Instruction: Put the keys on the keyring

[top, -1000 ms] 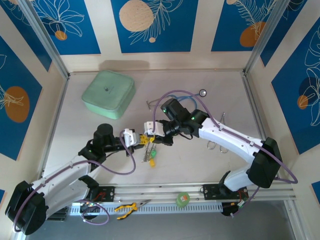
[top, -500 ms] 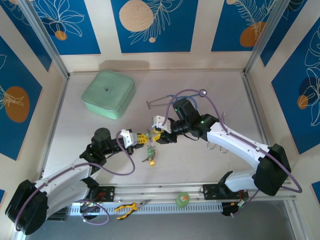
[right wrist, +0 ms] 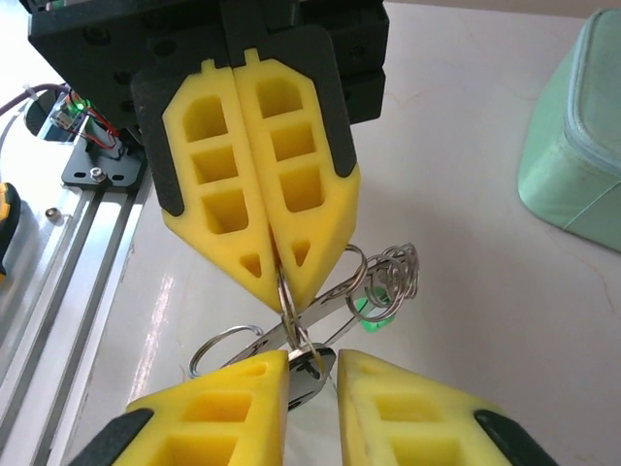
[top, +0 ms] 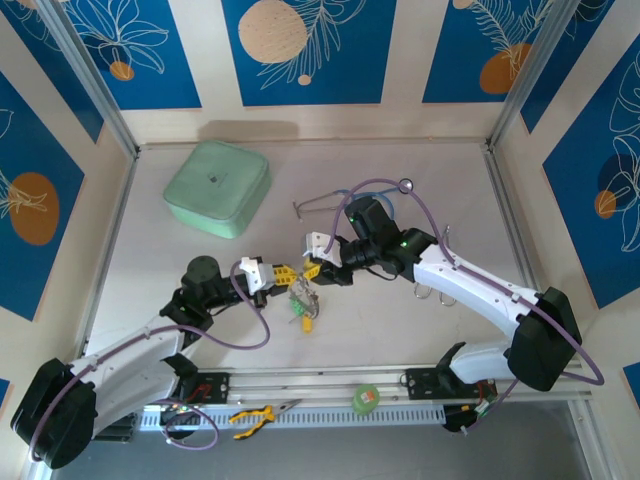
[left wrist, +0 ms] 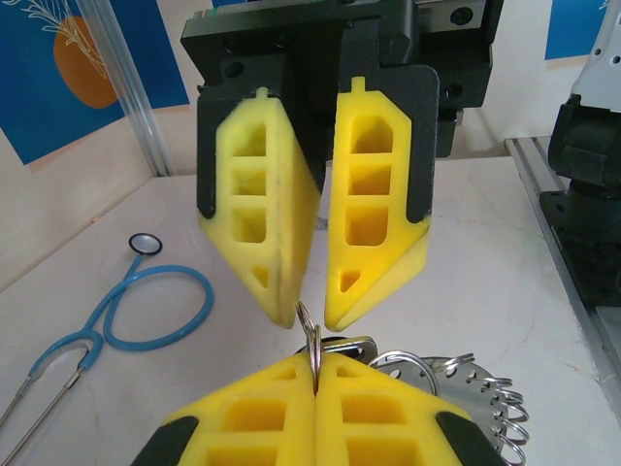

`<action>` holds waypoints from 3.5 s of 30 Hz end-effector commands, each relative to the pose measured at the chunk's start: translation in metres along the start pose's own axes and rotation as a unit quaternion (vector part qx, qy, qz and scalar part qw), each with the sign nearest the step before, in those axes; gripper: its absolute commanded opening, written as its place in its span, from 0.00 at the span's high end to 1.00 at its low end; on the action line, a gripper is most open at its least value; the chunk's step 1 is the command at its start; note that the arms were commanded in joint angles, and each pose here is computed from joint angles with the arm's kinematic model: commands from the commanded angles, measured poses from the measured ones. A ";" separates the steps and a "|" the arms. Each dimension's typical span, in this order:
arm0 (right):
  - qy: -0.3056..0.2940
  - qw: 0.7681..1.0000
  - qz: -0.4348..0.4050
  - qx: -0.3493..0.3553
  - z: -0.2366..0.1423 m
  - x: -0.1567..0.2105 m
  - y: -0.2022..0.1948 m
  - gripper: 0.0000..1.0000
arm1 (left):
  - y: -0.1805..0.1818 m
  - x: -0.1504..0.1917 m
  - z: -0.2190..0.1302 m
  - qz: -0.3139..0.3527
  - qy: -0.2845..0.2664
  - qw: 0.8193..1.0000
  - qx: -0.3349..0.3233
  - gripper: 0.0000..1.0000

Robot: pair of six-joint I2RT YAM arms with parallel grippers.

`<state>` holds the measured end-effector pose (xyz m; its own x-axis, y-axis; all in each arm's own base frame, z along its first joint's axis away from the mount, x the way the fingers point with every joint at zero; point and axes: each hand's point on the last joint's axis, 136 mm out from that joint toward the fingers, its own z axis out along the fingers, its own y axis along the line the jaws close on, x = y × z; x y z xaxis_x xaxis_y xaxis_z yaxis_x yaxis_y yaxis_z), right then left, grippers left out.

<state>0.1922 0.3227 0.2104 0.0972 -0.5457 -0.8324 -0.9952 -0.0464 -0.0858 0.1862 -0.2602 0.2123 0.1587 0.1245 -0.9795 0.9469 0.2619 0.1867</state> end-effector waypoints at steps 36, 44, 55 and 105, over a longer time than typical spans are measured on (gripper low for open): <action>-0.031 0.999 0.042 -0.015 0.001 -0.013 -0.015 0.96 | -0.012 -0.023 0.000 0.009 -0.066 0.997 0.036 1.00; -0.017 0.996 0.065 -0.053 0.012 0.001 -0.005 0.84 | -0.010 -0.027 0.000 0.016 -0.072 0.997 0.031 1.00; -0.037 0.996 0.073 -0.048 0.005 0.006 -0.003 0.80 | -0.009 -0.030 -0.001 0.020 -0.080 0.996 0.026 1.00; -0.050 0.996 0.076 -0.008 -0.010 0.020 -0.006 0.64 | -0.003 -0.029 -0.002 0.043 -0.055 0.998 0.009 1.00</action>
<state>0.2002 0.3059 0.2138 -0.0576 -0.4322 -0.8999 -0.9976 -0.0090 0.0682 0.1774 -0.2621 0.2141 0.1785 0.0722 -0.9813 0.9559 0.2235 0.1903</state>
